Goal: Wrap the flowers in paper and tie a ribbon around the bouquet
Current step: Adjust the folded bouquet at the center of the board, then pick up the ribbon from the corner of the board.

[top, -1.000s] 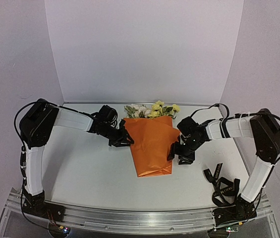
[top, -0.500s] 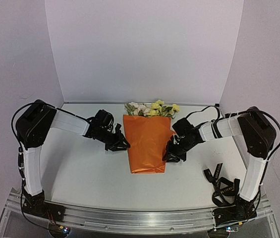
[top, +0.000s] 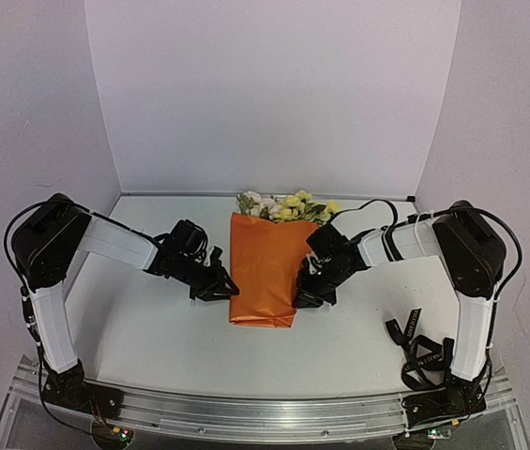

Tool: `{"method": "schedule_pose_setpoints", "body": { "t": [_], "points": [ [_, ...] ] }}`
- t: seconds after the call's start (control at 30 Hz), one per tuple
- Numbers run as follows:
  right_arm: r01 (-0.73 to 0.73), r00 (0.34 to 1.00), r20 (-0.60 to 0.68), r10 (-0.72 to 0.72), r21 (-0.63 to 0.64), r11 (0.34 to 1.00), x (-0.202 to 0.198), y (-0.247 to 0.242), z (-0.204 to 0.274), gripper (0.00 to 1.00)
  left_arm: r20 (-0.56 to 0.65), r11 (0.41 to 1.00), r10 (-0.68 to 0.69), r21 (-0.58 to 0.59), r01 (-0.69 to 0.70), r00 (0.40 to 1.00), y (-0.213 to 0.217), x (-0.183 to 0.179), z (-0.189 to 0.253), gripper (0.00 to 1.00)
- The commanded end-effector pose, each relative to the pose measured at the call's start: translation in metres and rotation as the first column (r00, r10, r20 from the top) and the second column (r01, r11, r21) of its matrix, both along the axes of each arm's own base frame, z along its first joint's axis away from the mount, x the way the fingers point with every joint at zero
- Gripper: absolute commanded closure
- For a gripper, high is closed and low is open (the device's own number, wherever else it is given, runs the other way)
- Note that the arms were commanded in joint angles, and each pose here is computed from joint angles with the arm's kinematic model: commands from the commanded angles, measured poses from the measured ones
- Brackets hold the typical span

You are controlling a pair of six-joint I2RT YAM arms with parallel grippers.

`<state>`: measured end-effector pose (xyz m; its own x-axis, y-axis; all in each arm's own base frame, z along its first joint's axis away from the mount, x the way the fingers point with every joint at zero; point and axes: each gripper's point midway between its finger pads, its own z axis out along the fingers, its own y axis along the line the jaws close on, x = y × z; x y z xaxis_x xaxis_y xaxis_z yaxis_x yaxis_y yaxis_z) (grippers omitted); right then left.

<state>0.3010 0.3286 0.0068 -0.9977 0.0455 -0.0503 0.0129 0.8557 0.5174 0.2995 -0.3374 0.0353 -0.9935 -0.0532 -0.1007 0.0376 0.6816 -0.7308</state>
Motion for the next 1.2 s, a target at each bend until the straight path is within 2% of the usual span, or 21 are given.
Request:
{"method": "schedule_pose_setpoints", "body": {
  "t": [0.0, 0.17, 0.27, 0.37, 0.43, 0.5, 0.6, 0.73, 0.93, 1.03, 1.17],
  "points": [
    [-0.021, 1.0, 0.011, 0.023, -0.098, 0.995, -0.005, -0.018, -0.002, 0.93, 0.05, 0.999, -0.025, -0.031, 0.026, 0.998, -0.014, -0.007, 0.022, 0.76],
    [-0.023, 0.999, 0.028, 0.027, -0.106, 0.994, -0.007, -0.023, 0.007, 0.8, 0.041, 1.0, -0.019, -0.001, 0.019, 0.999, -0.013, -0.01, 0.017, 0.76],
    [-0.025, 0.999, 0.045, 0.03, -0.1, 0.995, -0.009, -0.024, 0.018, 0.66, 0.062, 1.0, 0.002, 0.024, -0.003, 0.998, -0.009, -0.005, 0.021, 0.74],
    [-0.028, 0.997, 0.07, 0.034, -0.09, 0.996, -0.01, -0.027, 0.035, 0.52, 0.112, 0.997, 0.025, 0.072, -0.033, 0.993, 0.0, 0.003, 0.031, 0.68],
    [-0.029, 0.994, 0.101, 0.039, -0.096, 0.995, -0.012, -0.032, 0.048, 0.43, 0.155, 0.994, 0.033, 0.1, -0.049, 0.987, 0.006, 0.01, 0.04, 0.61],
    [-0.025, 0.989, 0.143, 0.044, -0.134, 0.991, -0.015, -0.047, 0.061, 0.33, 0.198, 0.991, 0.036, 0.117, -0.06, 0.98, 0.011, 0.016, 0.051, 0.55],
    [-0.003, 0.976, 0.207, 0.061, -0.268, 0.963, -0.027, -0.088, 0.069, 0.22, 0.255, 0.99, 0.037, 0.122, -0.07, 0.966, 0.016, 0.026, 0.07, 0.45],
    [0.038, 0.963, 0.255, 0.091, -0.459, 0.888, -0.053, -0.153, 0.07, 0.17, 0.318, 0.991, 0.013, 0.124, -0.055, 0.948, 0.018, 0.034, 0.093, 0.36],
    [0.095, 0.956, 0.276, 0.103, -0.619, 0.78, -0.086, -0.222, 0.057, 0.15, 0.354, 0.996, -0.023, 0.091, -0.01, 0.935, 0.009, 0.035, 0.116, 0.3],
    [0.125, 0.961, 0.268, 0.072, -0.649, 0.75, -0.095, -0.244, 0.048, 0.17, 0.36, 0.996, -0.027, 0.087, -0.004, 0.932, 0.007, 0.036, 0.121, 0.29],
    [0.093, 0.971, 0.228, 0.074, -0.642, 0.761, -0.102, -0.248, 0.033, 0.23, 0.356, 0.997, -0.026, 0.083, -0.004, 0.934, 0.007, 0.035, 0.121, 0.3]
  ]
}}
